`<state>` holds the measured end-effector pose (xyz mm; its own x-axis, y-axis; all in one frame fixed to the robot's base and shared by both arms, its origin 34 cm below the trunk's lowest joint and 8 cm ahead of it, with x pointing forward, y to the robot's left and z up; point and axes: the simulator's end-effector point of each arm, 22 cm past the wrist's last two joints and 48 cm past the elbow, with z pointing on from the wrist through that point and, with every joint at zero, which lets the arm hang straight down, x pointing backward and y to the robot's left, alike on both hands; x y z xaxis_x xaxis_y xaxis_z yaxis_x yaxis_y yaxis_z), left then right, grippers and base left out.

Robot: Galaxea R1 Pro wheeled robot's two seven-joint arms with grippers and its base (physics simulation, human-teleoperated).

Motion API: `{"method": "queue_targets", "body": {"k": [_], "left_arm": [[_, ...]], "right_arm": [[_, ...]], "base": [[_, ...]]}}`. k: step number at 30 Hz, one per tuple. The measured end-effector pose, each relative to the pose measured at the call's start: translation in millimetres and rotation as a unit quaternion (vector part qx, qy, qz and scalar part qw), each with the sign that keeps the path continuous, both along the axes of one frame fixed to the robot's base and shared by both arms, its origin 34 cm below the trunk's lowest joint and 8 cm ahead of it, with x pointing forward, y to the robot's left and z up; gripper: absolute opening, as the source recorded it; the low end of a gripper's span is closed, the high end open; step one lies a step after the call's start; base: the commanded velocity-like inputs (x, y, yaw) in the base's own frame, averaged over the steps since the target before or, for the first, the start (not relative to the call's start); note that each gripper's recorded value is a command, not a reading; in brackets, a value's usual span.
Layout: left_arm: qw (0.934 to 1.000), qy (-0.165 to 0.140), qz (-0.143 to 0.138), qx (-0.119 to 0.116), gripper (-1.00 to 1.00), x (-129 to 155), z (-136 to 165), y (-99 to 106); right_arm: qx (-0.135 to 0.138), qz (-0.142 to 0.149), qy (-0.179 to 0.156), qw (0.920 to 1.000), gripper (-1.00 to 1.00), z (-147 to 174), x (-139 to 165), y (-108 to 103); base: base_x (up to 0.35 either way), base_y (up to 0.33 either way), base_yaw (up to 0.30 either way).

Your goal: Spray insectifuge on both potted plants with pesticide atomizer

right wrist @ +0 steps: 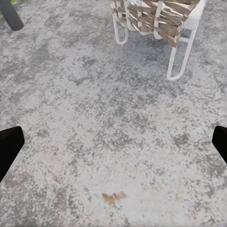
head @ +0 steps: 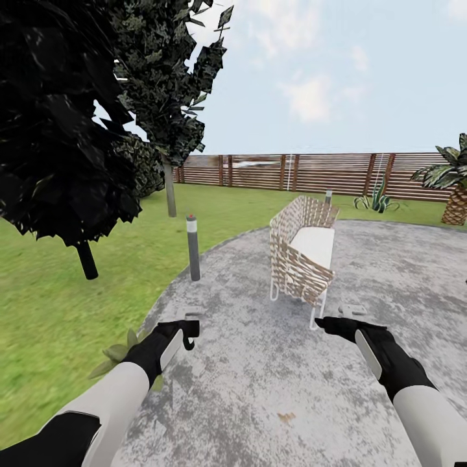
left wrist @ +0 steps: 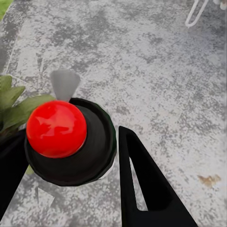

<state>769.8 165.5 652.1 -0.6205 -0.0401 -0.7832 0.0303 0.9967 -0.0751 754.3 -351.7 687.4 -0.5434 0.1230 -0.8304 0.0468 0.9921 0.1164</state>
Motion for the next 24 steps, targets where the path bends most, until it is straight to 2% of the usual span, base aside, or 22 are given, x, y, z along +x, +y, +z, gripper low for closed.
{"method": "queue_targets", "body": {"k": [11, 24], "left_arm": [[1.0, 0.0, 0.0, 0.0, -1.0, 4.1, 22.7, 0.0], [1.0, 0.0, 0.0, 0.0, -1.0, 8.4, 48.9, 0.1]], "right_arm": [[0.0, -0.001, 0.0, 1.0, 1.0, 22.8, 4.1, -0.7], [0.0, -0.001, 0.0, 1.0, 1.0, 49.0, 8.5, -0.6]], "base": [[0.0, 0.0, 0.018], [0.0, 0.0, 0.221]]}}
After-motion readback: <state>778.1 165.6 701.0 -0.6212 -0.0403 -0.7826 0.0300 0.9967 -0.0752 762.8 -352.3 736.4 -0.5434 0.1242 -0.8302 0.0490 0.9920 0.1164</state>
